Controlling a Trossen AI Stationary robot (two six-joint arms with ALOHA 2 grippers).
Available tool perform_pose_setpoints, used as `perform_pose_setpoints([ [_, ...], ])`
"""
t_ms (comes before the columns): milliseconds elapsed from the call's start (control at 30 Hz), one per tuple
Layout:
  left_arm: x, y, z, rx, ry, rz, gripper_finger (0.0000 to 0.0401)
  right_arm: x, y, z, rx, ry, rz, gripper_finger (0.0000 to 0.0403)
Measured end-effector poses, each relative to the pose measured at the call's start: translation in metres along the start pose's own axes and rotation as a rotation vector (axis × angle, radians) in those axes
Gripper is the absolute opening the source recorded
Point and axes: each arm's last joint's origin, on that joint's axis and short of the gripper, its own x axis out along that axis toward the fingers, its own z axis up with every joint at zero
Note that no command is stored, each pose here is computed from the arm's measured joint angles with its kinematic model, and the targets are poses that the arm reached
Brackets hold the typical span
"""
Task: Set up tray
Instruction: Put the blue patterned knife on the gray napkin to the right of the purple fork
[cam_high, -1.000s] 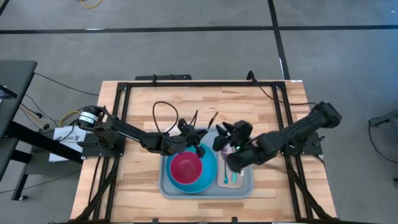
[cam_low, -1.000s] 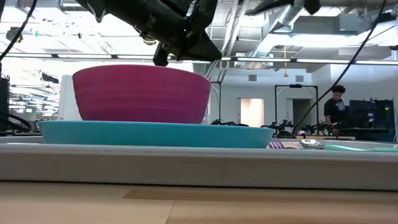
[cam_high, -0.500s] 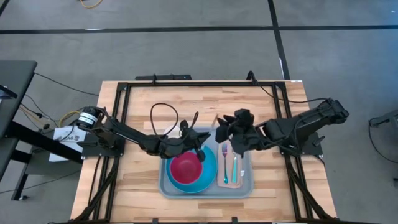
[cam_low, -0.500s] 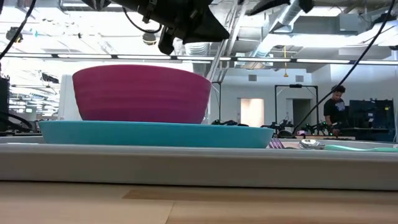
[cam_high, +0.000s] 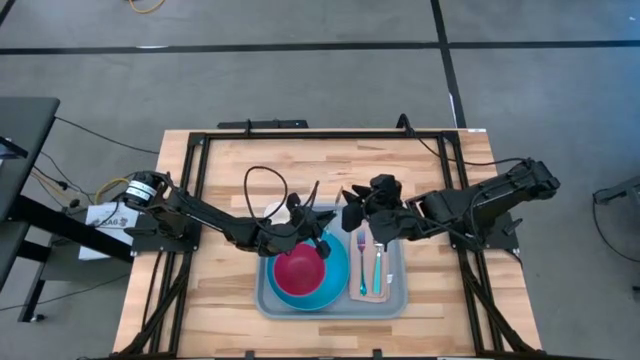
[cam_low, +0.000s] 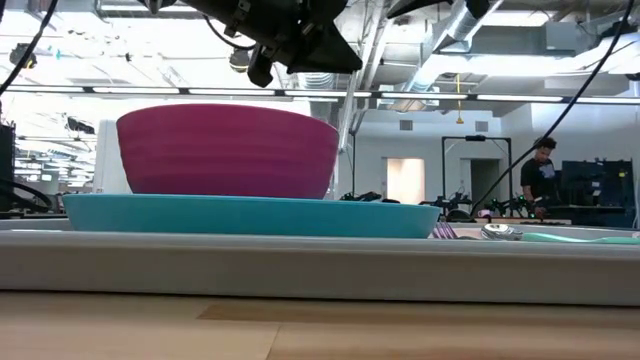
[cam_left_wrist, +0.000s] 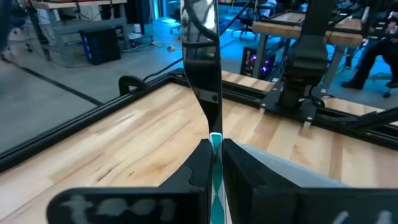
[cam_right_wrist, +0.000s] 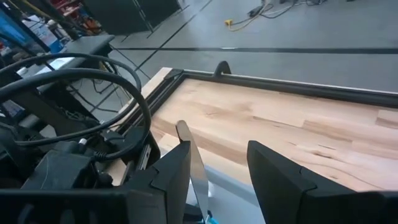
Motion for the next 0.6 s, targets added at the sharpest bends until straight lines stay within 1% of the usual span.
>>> perform_pose_setpoints([
  [233, 0.0, 0.002, -0.003, 0.006, 0.01, 0.057, 0.0006, -0.004, -0.001, -0.004, -0.038, 0.003, -0.014, 0.0153],
  [400, 0.0, 0.003, -0.002, -0.029, 0.006, 0.06, 0.0006, -0.005, -0.001, -0.005, -0.047, -0.006, -0.021, 0.0153],
  [533, 0.002, -0.001, 0.005, -0.055, 0.0, 0.011, 0.0006, 0.002, -0.005, 0.002, -0.031, -0.037, -0.055, 0.0153],
  [600, 0.002, -0.003, 0.009, -0.061, -0.006, -0.003, 0.0006, 0.007, -0.005, 0.005, -0.04, -0.03, -0.046, 0.0153],
])
